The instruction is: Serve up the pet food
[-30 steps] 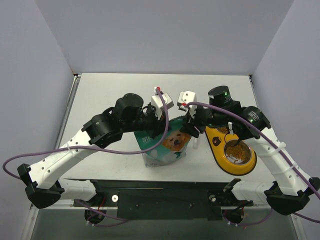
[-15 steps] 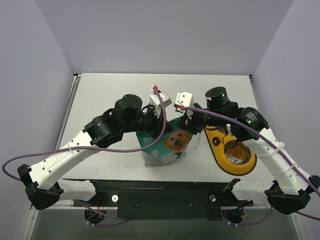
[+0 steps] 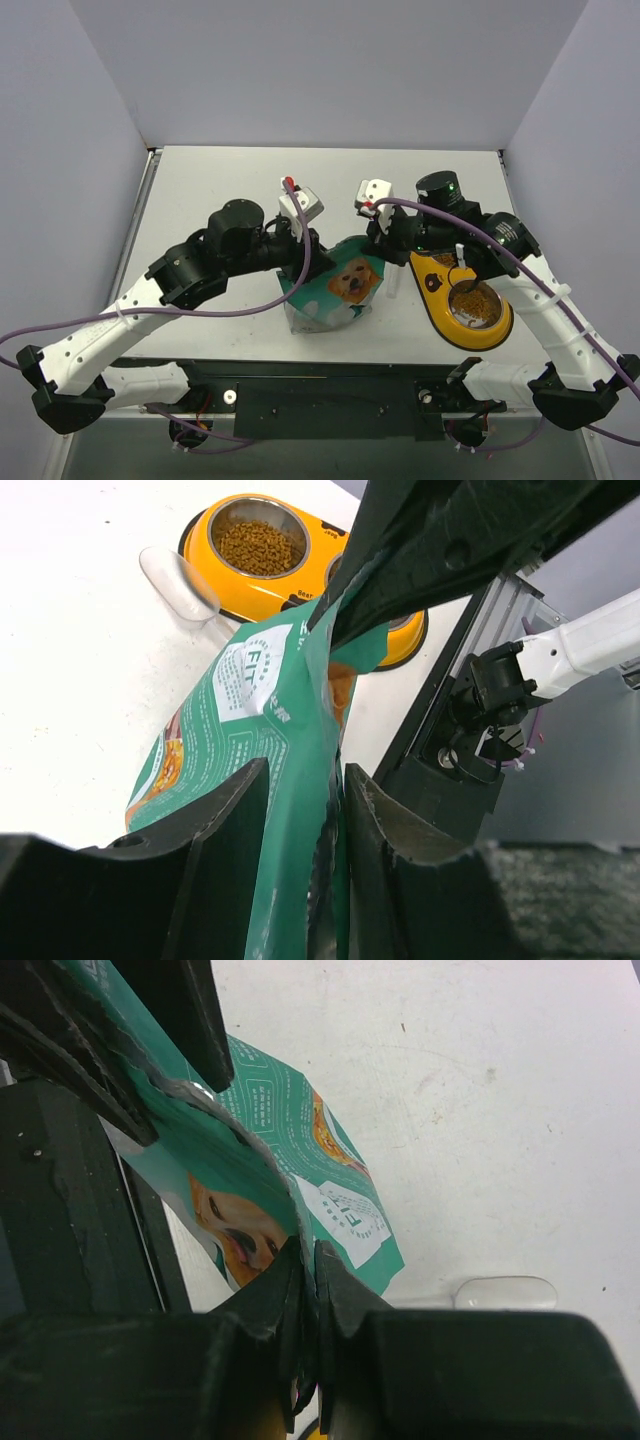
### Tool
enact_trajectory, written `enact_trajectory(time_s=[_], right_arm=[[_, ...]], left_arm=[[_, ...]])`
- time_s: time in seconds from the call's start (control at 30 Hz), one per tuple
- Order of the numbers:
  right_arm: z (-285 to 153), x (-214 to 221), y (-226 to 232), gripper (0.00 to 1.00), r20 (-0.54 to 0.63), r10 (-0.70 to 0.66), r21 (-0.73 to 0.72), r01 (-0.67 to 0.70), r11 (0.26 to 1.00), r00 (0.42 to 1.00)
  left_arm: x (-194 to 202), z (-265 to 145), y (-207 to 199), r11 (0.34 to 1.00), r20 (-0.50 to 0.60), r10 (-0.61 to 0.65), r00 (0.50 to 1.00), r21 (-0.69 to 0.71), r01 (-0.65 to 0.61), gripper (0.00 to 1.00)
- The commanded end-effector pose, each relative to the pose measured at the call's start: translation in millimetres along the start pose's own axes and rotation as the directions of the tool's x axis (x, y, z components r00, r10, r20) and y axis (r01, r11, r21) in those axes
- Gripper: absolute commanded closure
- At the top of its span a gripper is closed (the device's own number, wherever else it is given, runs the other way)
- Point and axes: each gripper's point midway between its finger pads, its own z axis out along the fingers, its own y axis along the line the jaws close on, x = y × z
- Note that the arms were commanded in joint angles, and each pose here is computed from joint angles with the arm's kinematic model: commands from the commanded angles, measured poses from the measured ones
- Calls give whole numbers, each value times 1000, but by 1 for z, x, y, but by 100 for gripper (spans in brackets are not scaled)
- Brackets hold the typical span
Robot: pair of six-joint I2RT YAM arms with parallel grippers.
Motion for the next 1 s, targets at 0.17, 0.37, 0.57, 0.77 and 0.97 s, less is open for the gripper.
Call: enact_trajectory(time_s=[0.17,0.37,0.57,0.77,0.97], right_arm=[[-15,-16,-13,100,55,-1,66,-2,998,998],[-1,-24,3,60,36,-113,16,112,994,993],[11,-36,6,57,38,-157,-12,157,987,987],[14,-24,17,56,-15,-189,-58,188,980,982],[10,-16,-2,100,-88,-214,61,220,974,973]], left_arm=[[6,-8,3,999,-36,30,999,-9,-30,85],[-16,-9,-15,996,21,45,999,77,-46,100],[-31,-16,-27,986,99,-4,995,168,-13,100],[-39,-18,-19,990,117,-40,992,141,23,100],[-35,-17,-13,992,76,-75,994,104,67,84]])
